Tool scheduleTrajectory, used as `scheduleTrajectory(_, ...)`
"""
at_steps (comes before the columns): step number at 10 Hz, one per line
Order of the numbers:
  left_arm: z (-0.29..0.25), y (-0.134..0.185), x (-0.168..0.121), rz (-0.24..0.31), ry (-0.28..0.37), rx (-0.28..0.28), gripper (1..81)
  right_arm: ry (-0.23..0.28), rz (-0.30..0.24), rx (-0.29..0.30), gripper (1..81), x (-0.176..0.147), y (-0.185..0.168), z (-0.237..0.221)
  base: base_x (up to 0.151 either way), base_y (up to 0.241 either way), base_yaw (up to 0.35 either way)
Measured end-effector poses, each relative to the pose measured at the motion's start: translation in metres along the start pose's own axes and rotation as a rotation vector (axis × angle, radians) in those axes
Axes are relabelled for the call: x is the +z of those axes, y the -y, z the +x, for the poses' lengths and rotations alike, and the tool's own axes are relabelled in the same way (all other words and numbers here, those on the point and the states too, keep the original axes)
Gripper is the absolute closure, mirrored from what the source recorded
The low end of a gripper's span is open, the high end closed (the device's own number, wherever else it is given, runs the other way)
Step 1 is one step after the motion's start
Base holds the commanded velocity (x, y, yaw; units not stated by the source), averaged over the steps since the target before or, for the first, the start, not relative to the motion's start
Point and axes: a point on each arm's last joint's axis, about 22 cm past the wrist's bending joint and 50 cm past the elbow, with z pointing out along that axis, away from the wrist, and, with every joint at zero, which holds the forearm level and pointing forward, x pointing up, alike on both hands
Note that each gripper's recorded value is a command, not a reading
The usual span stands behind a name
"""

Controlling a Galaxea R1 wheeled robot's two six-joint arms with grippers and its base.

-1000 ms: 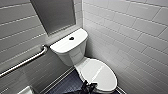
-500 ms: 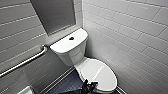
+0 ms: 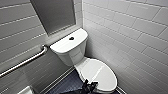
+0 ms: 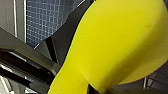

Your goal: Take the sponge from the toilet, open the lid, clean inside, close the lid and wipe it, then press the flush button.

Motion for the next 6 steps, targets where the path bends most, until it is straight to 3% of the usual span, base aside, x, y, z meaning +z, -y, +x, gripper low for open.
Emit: scheduleTrajectory(6,0.0065,0.0105,0.0052,0.033,-0.028,0.017,1.0,-0.001,0.004,0.01,81.1,0.001,0.002,0.0001,0.0,0.0,0.0)
